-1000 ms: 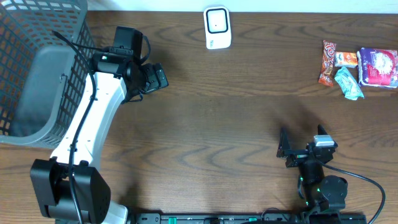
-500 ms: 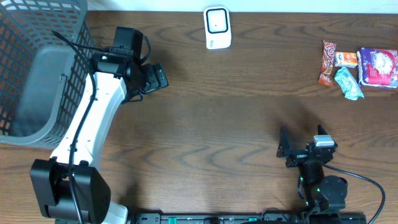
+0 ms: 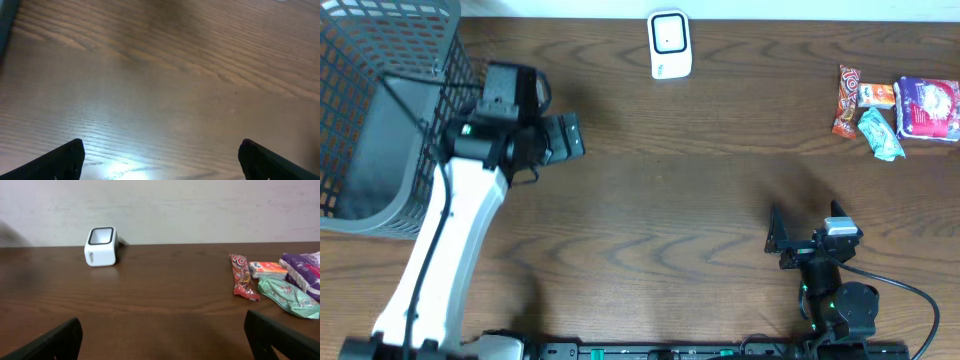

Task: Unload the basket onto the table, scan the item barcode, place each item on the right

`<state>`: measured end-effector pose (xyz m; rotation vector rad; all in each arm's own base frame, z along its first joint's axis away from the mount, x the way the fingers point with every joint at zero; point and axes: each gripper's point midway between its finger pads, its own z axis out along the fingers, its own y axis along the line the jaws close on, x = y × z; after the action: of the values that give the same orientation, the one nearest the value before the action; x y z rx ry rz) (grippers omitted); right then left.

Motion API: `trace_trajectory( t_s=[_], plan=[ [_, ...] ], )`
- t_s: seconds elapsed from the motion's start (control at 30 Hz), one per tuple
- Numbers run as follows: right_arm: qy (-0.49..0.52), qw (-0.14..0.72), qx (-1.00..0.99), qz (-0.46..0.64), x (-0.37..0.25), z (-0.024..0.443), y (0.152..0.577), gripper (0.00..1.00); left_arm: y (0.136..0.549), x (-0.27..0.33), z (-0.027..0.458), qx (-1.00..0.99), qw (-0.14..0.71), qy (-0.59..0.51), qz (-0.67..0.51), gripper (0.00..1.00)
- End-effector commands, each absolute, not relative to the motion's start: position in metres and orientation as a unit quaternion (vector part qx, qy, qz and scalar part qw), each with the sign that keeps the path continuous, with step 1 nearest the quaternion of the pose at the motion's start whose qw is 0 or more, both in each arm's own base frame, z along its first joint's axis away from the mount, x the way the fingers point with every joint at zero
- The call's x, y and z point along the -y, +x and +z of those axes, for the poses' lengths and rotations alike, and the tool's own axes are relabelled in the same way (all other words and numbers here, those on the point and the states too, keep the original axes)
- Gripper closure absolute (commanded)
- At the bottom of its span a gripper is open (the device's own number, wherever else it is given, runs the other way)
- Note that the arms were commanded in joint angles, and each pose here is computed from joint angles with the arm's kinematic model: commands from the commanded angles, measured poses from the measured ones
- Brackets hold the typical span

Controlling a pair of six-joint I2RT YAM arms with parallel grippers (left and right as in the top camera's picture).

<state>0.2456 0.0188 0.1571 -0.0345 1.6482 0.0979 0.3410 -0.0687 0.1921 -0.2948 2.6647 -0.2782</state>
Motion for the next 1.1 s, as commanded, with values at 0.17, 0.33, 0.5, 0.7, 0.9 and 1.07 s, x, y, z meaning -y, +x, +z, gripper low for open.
trace_trajectory(
  t_s=[0.17,0.33,0.5,0.7,0.9,1.07],
  plan=[
    [-0.014,0.679,-0.733,0.047,-0.020,0.157,0.245,0.01,0.307,0.062,0.201,-0.952,0.282,-0.061,-0.100,0.02],
    [-0.014,0.679,-0.733,0.047,-0.020,0.157,0.245,0.01,0.288,0.064,0.207,-0.932,0.336,-0.052,-0.125,0.02],
    [-0.014,0.679,-0.733,0.047,-0.020,0.157,0.245,0.01,0.264,0.060,0.202,-0.902,0.404,-0.046,-0.141,0.02],
    [-0.014,0.679,-0.733,0.047,-0.020,0.157,0.245,0.01,0.239,0.056,0.181,-0.893,0.424,-0.044,-0.146,0.02],
    [-0.014,0.679,-0.733,0.047,-0.020,0.157,0.245,0.01,0.225,0.054,0.168,-0.886,0.437,-0.043,-0.148,0.02],
    [-0.014,0.679,-0.733,0.047,-0.020,0.157,0.245,0.01,0.219,0.051,0.169,-0.874,0.461,-0.043,-0.150,0.02]
  ],
)
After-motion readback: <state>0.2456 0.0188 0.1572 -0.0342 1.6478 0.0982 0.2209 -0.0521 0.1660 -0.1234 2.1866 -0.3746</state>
